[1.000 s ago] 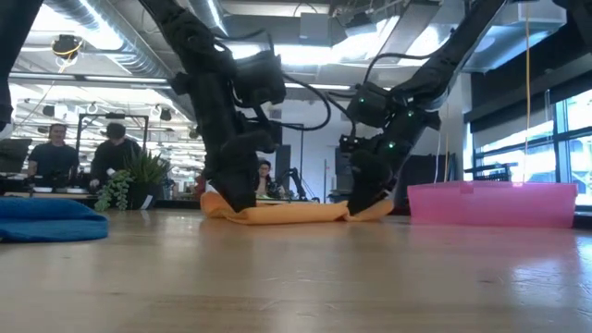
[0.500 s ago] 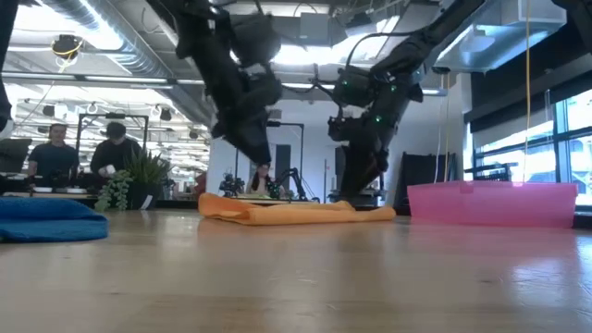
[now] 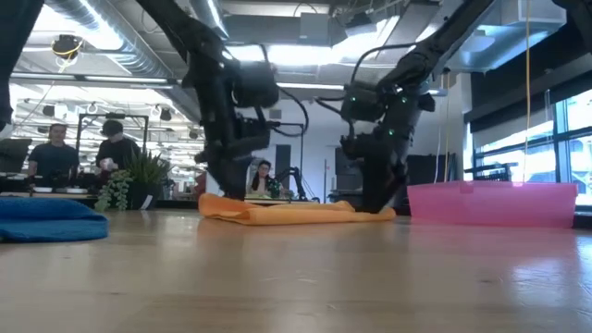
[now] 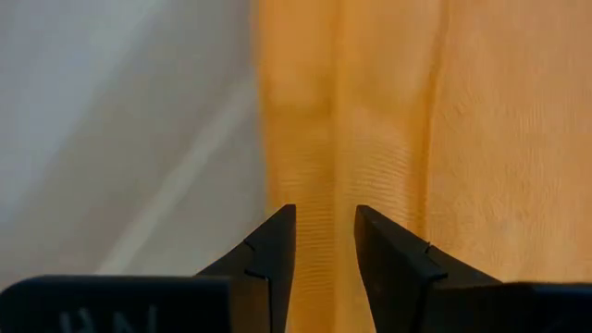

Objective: Roll microfiber towels into tight, uniform cylinder then place into a basket
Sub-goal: Fold the orange microfiber towel

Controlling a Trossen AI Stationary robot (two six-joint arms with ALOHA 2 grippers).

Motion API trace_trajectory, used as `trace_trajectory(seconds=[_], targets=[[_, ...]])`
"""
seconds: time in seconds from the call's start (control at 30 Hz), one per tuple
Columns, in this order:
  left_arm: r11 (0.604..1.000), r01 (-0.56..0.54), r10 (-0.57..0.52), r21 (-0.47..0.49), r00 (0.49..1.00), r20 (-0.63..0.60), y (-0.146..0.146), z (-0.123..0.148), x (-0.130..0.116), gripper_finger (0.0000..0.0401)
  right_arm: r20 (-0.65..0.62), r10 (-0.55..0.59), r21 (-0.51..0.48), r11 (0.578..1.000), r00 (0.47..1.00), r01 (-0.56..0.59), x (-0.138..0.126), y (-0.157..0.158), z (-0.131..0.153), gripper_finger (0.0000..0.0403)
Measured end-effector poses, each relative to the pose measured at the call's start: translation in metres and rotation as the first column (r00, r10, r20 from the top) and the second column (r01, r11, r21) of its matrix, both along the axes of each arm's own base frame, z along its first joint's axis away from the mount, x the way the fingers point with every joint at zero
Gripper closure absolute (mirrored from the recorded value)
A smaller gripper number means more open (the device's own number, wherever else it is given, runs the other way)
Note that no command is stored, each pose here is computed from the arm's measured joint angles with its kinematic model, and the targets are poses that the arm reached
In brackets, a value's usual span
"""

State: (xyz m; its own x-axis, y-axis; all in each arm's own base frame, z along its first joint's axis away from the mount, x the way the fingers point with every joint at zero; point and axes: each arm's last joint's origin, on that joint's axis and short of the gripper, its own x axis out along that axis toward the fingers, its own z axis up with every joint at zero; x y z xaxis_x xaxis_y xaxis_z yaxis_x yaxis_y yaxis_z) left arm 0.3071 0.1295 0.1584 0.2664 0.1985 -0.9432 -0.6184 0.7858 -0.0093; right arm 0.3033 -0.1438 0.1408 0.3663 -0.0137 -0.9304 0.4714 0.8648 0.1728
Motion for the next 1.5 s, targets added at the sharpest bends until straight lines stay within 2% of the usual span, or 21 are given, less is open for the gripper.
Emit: trace_trajectory(seconds=[0.13, 0.27, 0.4, 0.63, 0.77, 0.9, 1.1, 1.2, 1.3, 1.5], targets=[[0.999, 0.028, -0.03, -0.035, 0.998, -0.058, -0.006, -0.015, 0.002, 0.0296, -0.01, -0.003, -0.031, 1.0, 1.0, 0.002, -0.004, -0.006, -0.002, 0.0176], [0.993, 0.051, -0.058, -0.102, 0.996, -0.07, -0.015, -0.017, 0.003, 0.0296, 0.033, 0.015, -0.073, 0.997, 0.999, -0.013, -0.004, -0.015, 0.0, 0.0176], [0.983, 0.065, -0.076, -0.174, 0.996, -0.055, -0.03, -0.017, 0.007, 0.0296, 0.075, 0.008, -0.103, 0.995, 0.997, 0.0, -0.002, -0.025, -0.002, 0.0176], [0.968, 0.133, -0.14, -0.214, 0.99, -0.015, -0.057, -0.016, 0.017, 0.0296, 0.084, 0.037, -0.131, 0.991, 0.996, -0.026, 0.001, -0.03, -0.01, 0.0176], [0.942, 0.193, -0.18, -0.273, 0.981, 0.071, -0.065, -0.015, 0.024, 0.0296, 0.111, 0.044, -0.151, 0.988, 0.993, -0.027, 0.004, -0.032, -0.001, 0.0176], [0.942, 0.201, -0.183, -0.268, 0.979, 0.088, -0.065, -0.01, 0.024, 0.0296, 0.123, 0.035, -0.153, 0.988, 0.992, -0.016, 0.005, -0.033, 0.007, 0.0176], [0.963, 0.175, -0.133, -0.206, 0.97, 0.205, -0.043, 0.032, 0.018, 0.0296, 0.103, 0.019, -0.121, 0.993, 0.995, -0.006, 0.001, -0.03, 0.012, 0.0176], [0.97, 0.204, -0.157, -0.132, 0.941, 0.301, -0.036, 0.052, 0.018, 0.0296, 0.078, 0.019, -0.105, 0.994, 0.997, -0.011, -0.001, -0.028, 0.007, 0.0176], [0.958, 0.283, -0.251, -0.039, 0.897, 0.363, -0.037, 0.055, 0.027, 0.0296, 0.056, 0.021, -0.091, 0.996, 0.998, -0.016, -0.004, -0.025, 0.002, 0.0176], [0.885, 0.441, -0.462, 0.152, 0.789, 0.404, -0.041, 0.036, 0.054, 0.0296, 0.047, 0.028, -0.085, 0.996, 0.998, -0.024, -0.005, -0.022, -0.001, 0.0176]])
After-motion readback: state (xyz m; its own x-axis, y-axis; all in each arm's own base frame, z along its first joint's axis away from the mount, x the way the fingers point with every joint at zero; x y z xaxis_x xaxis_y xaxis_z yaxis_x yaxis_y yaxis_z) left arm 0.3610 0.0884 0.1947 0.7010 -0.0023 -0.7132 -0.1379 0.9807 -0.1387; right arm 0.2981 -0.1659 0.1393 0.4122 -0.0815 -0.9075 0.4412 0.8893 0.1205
